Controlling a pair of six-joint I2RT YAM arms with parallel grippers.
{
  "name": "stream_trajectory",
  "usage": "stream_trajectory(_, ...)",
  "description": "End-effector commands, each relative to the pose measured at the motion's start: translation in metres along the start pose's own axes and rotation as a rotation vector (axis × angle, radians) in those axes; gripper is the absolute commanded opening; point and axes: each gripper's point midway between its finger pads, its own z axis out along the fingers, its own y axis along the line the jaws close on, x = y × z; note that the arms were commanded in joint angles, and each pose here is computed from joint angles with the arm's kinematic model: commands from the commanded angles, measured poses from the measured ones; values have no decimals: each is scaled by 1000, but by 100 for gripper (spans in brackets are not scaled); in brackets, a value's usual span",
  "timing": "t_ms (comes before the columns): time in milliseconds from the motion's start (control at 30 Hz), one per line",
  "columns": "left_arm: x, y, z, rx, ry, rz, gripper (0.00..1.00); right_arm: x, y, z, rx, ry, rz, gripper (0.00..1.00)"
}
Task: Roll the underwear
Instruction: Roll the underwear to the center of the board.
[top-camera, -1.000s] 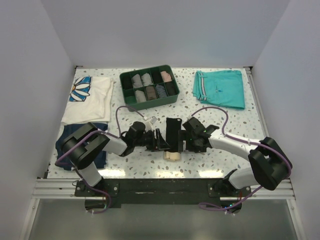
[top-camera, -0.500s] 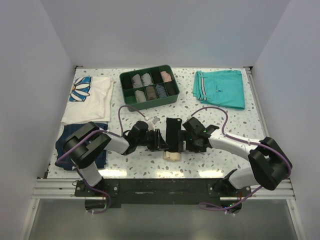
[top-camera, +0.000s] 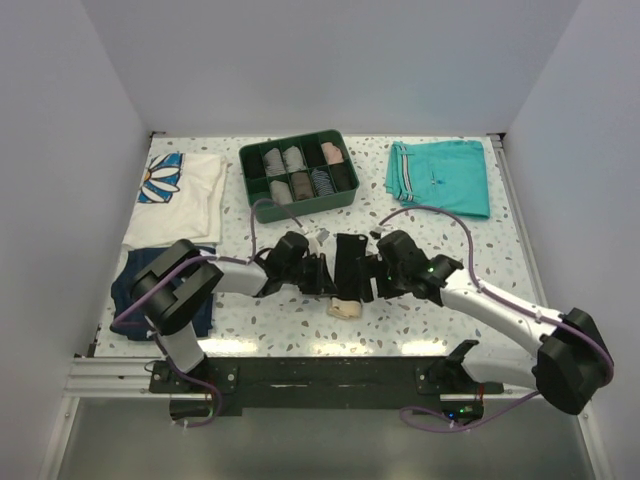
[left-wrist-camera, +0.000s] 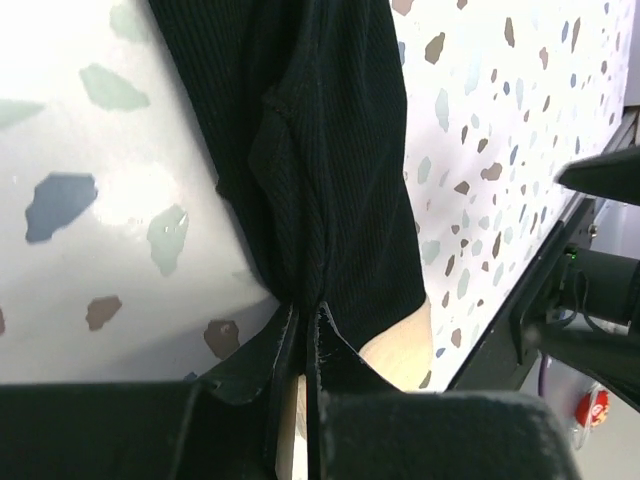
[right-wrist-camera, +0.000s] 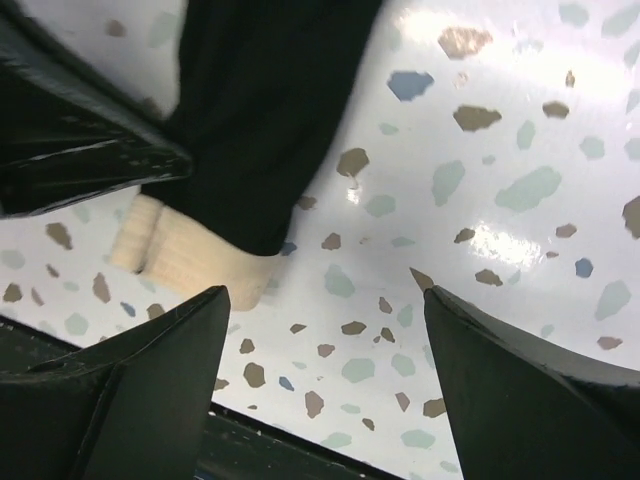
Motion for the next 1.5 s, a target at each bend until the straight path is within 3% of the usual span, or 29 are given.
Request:
stream_trajectory(0, 22, 42, 2, -175, 108, 57, 0, -36, 30, -23, -124, -114, -182, 81)
stream_trajectory(333, 28, 61, 1, -227, 186, 47, 0, -9, 71, 4, -145, 26, -483, 75)
stream_trajectory(900, 29, 91, -11, -249, 265, 26, 0, 1, 113, 28, -145, 17, -688, 74)
stream_trajectory(1467, 26, 94, -15, -198, 272, 17, 0, 13, 80, 53, 31, 70, -748, 71)
